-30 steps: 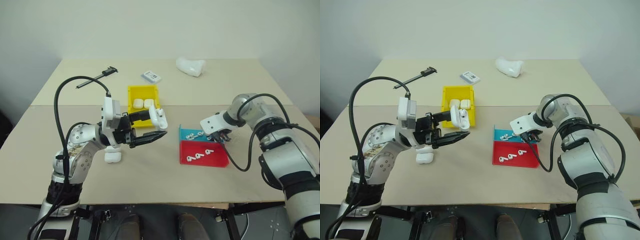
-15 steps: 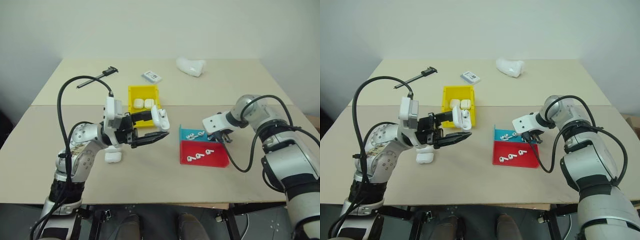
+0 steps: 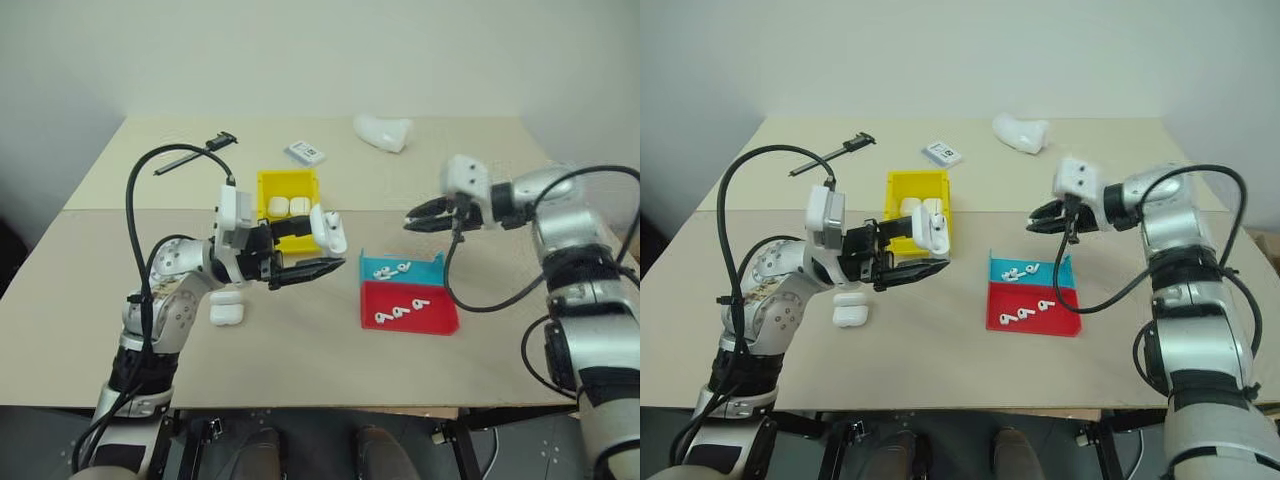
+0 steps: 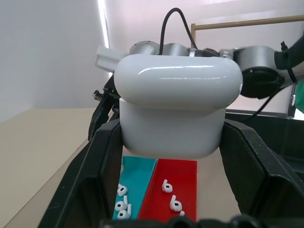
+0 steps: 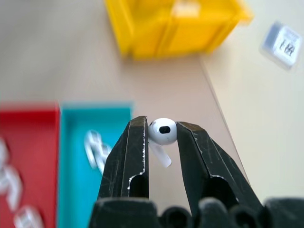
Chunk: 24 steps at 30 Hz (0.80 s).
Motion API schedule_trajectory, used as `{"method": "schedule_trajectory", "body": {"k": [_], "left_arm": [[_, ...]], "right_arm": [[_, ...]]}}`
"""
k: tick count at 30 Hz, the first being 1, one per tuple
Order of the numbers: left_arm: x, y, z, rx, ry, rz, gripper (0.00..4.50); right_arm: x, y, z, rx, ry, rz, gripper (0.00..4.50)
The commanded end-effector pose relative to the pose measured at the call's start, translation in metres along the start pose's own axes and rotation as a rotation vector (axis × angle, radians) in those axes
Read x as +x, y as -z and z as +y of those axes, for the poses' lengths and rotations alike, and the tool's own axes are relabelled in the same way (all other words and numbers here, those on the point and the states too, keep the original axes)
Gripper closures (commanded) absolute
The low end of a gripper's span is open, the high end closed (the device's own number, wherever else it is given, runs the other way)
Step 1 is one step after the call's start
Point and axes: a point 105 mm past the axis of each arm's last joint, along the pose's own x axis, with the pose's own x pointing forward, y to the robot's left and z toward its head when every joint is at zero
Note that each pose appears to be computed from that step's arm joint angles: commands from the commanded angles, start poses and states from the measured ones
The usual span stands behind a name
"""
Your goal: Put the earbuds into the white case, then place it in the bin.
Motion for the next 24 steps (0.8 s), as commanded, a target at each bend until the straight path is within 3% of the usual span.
{"method": "schedule_trajectory", "body": {"k": [1,6,9,14,24], "left_arm": [[0.007,-0.010,0.003,0.033,0.015,-0.040,1.72],[0.018,-0.008,0.008,0.019,0.030,-0.068,1.72],[0.023,-0.008,0.008,0.010,0.060,-0.074,1.72],[0.031,-0.007,0.010,0.003,0.086,-0.084,1.72],[0.035,-0.006,0.011,0.007,0.097,-0.093,1.72]], "right_arm": [[-0.024,-0.059,0.015,0.209,0.035,-0.338,3.43],[-0.033,-0.098,0.054,0.452,0.003,-0.602,3.43],[-0.032,-0.114,0.073,0.494,-0.036,-0.673,3.43],[-0.020,-0.120,0.101,0.493,-0.071,-0.641,3.43],[-0.001,-0.109,0.121,0.479,-0.072,-0.507,3.43]]}}
